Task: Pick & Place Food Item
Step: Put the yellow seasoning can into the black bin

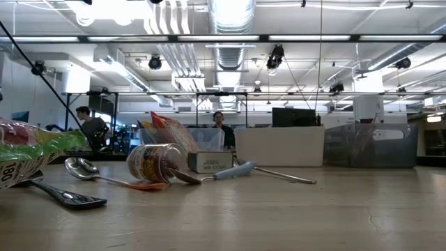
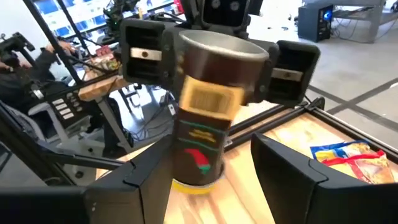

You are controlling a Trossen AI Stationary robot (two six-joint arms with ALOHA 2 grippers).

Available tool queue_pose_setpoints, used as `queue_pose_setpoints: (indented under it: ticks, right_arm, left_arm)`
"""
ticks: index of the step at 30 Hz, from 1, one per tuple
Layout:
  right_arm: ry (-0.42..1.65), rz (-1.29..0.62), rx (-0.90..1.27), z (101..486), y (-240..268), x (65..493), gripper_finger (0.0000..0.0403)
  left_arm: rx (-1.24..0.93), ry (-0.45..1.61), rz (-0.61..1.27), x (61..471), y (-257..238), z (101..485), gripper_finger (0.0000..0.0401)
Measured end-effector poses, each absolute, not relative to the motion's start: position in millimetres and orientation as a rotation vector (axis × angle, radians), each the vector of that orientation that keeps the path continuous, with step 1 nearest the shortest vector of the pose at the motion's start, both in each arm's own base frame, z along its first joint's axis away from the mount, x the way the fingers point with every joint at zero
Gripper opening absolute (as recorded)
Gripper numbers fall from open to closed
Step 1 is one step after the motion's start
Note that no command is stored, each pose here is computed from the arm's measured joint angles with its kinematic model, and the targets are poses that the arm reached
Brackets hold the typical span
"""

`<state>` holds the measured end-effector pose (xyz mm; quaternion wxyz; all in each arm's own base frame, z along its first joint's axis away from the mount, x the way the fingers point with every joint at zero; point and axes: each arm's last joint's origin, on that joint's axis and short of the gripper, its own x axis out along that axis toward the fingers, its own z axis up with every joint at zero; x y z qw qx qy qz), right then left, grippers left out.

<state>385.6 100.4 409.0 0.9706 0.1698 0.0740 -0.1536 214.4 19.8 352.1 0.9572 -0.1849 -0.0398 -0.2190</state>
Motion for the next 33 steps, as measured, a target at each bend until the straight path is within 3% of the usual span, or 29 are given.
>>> queue_pose_setpoints:
  ticks: [7,11,27,30,33]
  right_arm:
    - [0.173,-0.299,0.289,407.6,103.0,384.5,0.0209]
    - [0.204,-0.186,0.267,407.3,106.1,384.8,0.0209]
    - [0.213,-0.274,0.299,396.6,105.0,391.3,0.021]
    - [0.214,-0.275,0.285,396.7,104.2,391.4,0.0228]
    - [0.222,-0.275,0.278,395.9,104.3,391.2,0.0272]
  left_arm:
    - [-0.383,-0.059,-0.444,214.5,19.6,350.2,0.016]
    - [-0.384,-0.052,-0.447,214.6,19.5,349.5,0.016]
    - [-0.382,-0.044,-0.448,214.6,19.5,348.7,0.016]
    - [-0.383,-0.039,-0.447,214.7,19.5,348.2,0.016]
    - [-0.383,-0.039,-0.448,214.7,19.5,348.2,0.016]
